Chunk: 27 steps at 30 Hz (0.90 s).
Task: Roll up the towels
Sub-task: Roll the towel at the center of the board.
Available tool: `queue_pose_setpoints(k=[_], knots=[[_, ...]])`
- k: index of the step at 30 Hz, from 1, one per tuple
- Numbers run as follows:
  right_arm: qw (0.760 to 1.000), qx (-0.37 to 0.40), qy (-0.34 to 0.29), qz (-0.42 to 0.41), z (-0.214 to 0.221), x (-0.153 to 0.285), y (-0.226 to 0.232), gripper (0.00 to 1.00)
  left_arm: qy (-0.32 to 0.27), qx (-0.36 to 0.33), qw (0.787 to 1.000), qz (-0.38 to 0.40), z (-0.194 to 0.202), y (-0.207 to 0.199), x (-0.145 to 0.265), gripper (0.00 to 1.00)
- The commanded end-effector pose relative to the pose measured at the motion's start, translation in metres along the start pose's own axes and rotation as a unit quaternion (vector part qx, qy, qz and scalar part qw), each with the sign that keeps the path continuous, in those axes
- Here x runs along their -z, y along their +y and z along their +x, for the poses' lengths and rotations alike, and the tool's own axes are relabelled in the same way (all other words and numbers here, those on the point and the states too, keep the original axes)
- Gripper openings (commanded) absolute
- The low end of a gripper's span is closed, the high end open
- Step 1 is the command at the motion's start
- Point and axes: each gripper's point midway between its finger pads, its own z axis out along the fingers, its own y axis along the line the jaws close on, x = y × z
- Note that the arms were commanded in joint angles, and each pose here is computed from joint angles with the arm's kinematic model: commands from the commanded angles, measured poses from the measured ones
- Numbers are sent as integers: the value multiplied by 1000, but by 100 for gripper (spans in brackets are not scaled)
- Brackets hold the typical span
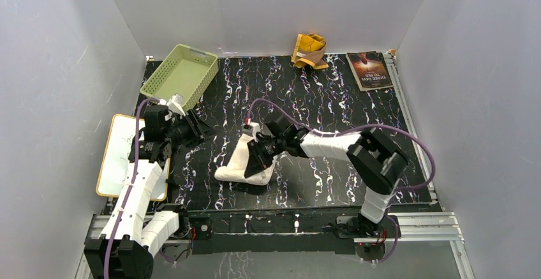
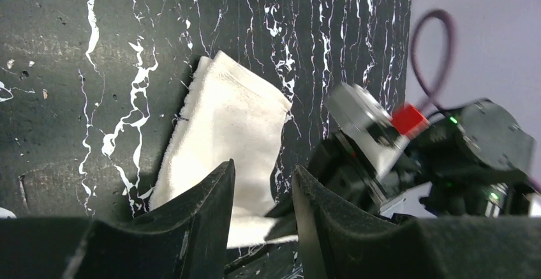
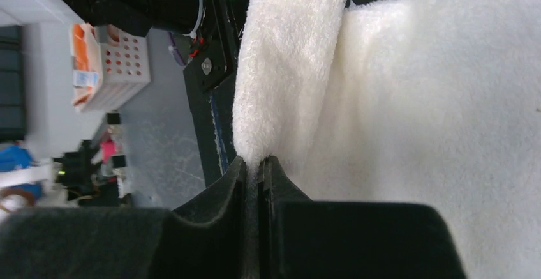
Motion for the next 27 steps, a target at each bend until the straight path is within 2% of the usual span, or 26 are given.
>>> queue_pose_setpoints(k=[1,6,10,19,27], knots=[[993,-103,21,-49,-1,-6,-1,0,22,4,999,25,11,-10,9,36],[986,-151,4,-63,6,-7,-5,0,30,8,999,38,18,-14,11,32],[981,-176,-39,-70,0,0,-3,0,40,16,998,47,25,-14,11,30],[954,-281,-108,-17,13,4,-35,0,67,49,995,59,54,-6,2,24],[926,-358,-120,14,36,-2,-65,0,102,99,986,85,86,-3,-14,4]])
